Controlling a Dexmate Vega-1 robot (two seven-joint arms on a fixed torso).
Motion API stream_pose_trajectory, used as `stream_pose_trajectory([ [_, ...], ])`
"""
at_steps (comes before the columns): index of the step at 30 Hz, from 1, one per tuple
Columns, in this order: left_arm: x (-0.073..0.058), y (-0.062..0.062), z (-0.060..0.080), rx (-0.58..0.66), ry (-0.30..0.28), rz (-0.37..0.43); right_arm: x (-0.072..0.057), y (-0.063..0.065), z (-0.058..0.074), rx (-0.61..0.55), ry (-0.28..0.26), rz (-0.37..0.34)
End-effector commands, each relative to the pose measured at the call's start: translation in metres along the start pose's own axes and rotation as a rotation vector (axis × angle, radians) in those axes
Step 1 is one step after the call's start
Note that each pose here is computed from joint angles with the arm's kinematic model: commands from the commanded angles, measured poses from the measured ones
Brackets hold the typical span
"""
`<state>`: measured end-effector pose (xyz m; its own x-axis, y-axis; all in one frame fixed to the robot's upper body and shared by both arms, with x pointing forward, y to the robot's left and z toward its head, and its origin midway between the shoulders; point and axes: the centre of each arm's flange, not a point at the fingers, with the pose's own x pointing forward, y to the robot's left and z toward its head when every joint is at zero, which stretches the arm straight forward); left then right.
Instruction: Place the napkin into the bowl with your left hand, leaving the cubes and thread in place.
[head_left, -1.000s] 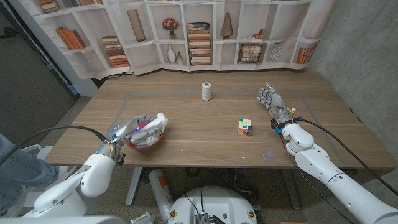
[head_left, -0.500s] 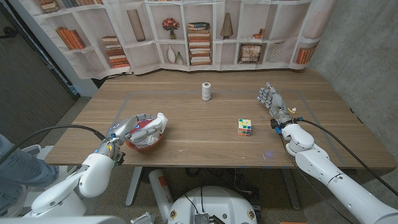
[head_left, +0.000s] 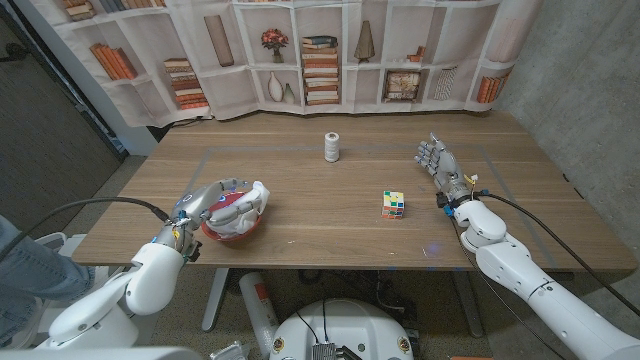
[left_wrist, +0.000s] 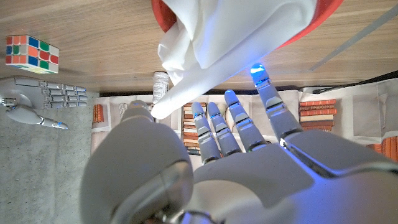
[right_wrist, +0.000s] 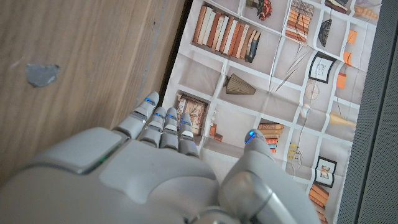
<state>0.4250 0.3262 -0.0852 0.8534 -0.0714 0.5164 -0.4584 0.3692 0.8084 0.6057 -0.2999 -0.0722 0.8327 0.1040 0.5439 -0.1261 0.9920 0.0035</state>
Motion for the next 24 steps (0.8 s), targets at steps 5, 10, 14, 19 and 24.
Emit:
stream_pose_trajectory([
  [5, 0.001, 0.009, 0.01, 0.014, -0.02, 0.028, -0.003, -0.005, 0.0, 0.007, -0.008, -0.011],
  [10, 0.0, 0.011, 0.011, 0.012, -0.025, 0.042, -0.001, -0.005, 0.0, 0.009, -0.005, -0.012],
  [14, 0.0, 0.012, 0.012, 0.014, -0.027, 0.049, 0.001, -0.004, 0.0, 0.01, -0.005, -0.008],
  [19, 0.002, 0.012, 0.012, 0.015, -0.031, 0.055, 0.005, -0.003, 0.0, 0.003, -0.005, 0.0],
  [24, 0.005, 0.013, 0.014, 0.011, -0.038, 0.058, 0.008, -0.002, 0.0, 0.004, -0.004, 0.002],
])
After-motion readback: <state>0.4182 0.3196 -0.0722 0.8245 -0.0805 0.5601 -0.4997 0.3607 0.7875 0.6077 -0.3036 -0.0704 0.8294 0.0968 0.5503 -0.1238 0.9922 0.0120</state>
